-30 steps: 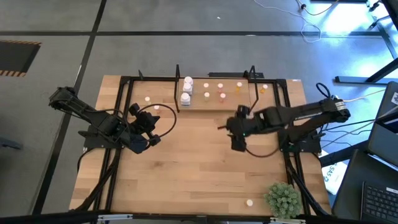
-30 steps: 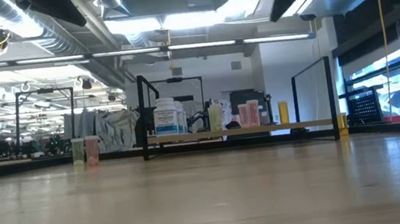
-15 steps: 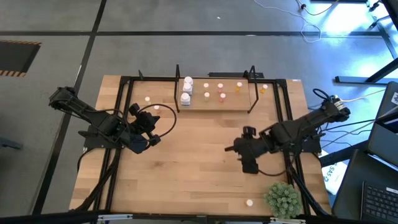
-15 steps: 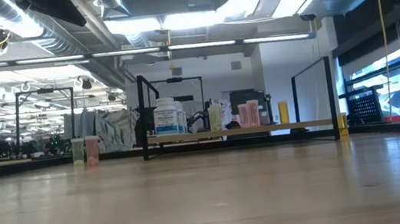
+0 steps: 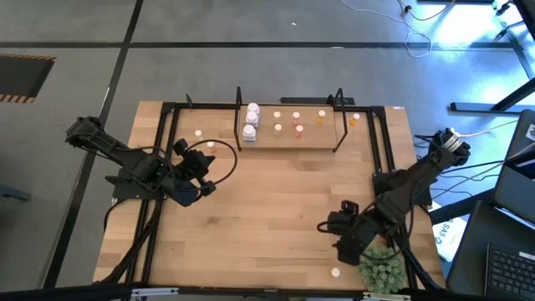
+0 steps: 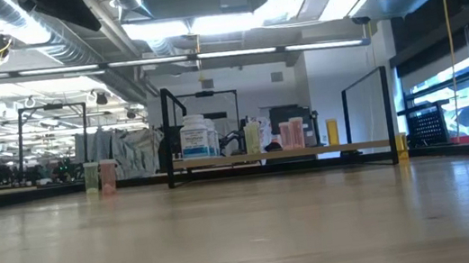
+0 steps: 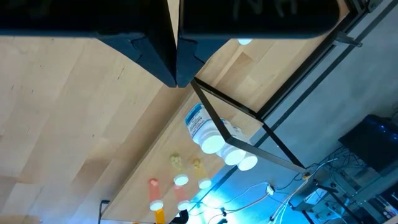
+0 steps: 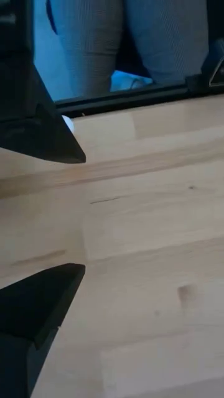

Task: Pick and place medicine bottles onto shelf by color
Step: Put the bottom orange pill bottle on the shelf aligned with the other orange pill bottle

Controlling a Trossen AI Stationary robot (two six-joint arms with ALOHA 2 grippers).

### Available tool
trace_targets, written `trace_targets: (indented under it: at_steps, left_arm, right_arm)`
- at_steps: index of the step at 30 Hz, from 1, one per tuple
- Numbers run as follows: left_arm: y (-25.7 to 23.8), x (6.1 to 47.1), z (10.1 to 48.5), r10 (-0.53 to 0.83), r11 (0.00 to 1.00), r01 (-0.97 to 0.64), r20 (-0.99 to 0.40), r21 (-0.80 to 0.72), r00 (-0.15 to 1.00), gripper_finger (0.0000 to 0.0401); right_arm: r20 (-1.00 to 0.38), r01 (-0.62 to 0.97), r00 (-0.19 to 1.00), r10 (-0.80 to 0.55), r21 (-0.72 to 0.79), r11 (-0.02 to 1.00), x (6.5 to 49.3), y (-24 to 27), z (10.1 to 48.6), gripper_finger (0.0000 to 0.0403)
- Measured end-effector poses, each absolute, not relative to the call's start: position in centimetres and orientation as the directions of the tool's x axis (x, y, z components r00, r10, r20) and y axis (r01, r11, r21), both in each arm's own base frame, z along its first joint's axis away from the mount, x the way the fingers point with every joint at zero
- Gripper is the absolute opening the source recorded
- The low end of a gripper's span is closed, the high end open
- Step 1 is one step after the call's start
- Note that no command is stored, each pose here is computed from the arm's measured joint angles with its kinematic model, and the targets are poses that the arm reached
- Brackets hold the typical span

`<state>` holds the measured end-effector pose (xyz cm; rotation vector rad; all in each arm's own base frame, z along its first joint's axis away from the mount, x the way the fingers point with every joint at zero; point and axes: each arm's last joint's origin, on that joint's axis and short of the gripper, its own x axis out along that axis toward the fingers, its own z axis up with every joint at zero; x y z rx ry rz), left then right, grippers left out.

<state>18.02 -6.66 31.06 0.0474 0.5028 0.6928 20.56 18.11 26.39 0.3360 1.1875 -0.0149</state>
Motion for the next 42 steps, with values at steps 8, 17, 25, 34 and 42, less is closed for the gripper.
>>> trace_targets:
  at_steps: [8, 17, 25, 34, 42]
  left_arm:
    - [-6.7, 18.0, 31.1, 0.622, 0.773, -0.6, -0.428, 0.205, 0.656, 0.0]
    - [-6.4, 18.2, 31.1, 0.621, 0.772, -0.605, -0.435, 0.195, 0.652, 0.0]
    - [-8.2, 18.7, 31.0, 0.262, 0.951, -0.307, -0.617, 0.034, 0.742, 0.0]
    - [-10.0, 19.5, 32.5, 0.112, 0.994, -0.107, -0.494, 0.039, 0.862, 0.0]
    - [-10.0, 19.5, 32.5, 0.111, 0.993, -0.11, -0.493, 0.032, 0.863, 0.0]
  right_arm:
    - [-0.91, 0.175, 0.357, 0.211, 0.287, 0.942, 19.6, 19.2, 25.4, 0.0278]
    - [-0.897, 0.158, 0.346, 0.275, 0.344, 0.926, 18.7, 20.5, 25.6, 0.0278]
    - [-0.879, 0.06, 0.335, 0.339, 0.379, 0.923, 18.2, 22.5, 25.0, 0.0278]
    - [-0.907, 0.011, 0.296, 0.3, 0.317, 0.948, 19.4, 24.7, 21.4, 0.0278]
    - [-0.918, -0.063, 0.261, 0.299, 0.293, 0.954, 20.2, 25.7, 19.2, 0.0278]
